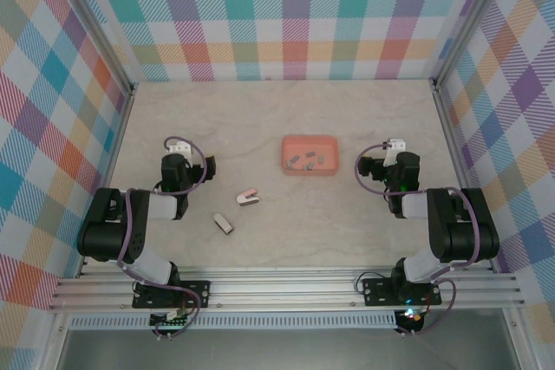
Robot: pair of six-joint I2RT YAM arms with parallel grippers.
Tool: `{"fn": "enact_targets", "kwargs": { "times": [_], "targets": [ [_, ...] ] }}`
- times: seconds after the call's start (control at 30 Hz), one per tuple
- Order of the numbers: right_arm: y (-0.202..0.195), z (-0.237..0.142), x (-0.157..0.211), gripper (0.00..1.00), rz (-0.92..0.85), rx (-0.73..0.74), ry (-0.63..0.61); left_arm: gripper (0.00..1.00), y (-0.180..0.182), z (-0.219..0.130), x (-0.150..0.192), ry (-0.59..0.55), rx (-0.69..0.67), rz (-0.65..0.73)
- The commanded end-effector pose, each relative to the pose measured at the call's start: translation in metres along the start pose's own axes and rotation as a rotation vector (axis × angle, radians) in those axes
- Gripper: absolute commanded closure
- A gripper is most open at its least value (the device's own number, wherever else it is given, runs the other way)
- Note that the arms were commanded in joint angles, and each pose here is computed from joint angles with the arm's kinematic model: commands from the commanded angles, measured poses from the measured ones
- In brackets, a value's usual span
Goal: Load the staples into the stapler
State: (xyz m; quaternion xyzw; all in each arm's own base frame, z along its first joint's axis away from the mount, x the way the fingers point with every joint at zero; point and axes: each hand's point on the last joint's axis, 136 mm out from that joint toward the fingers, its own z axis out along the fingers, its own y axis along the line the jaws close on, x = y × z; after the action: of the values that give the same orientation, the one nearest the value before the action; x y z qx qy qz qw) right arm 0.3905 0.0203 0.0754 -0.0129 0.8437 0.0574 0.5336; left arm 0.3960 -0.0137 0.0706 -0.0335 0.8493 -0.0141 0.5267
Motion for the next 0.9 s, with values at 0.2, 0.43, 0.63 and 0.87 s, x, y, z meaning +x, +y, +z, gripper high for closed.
{"fn": "enact_targets", "kwargs": {
  "times": [0.2,0.43,0.63,0.87],
  "targets": [
    [0.003,0.000,-0.018,0.01,-0.006,-0.019,-0.056,0.00,0.001,0.000,-0.009,-0.030,-0.003,0.004],
    [0.003,-0.004,-0.023,0.01,-0.004,-0.014,-0.072,0.03,-0.010,-0.005,-0.030,0.050,0.027,0.036],
    [0.022,-0.047,-0.059,0.01,0.065,-0.083,0.142,0.07,-0.043,-0.037,-0.076,0.094,0.044,0.249],
    [0.093,-0.109,-0.097,0.01,0.176,-0.428,0.130,0.08,-0.120,-0.105,-0.067,0.324,0.534,0.646]
  ]
}}
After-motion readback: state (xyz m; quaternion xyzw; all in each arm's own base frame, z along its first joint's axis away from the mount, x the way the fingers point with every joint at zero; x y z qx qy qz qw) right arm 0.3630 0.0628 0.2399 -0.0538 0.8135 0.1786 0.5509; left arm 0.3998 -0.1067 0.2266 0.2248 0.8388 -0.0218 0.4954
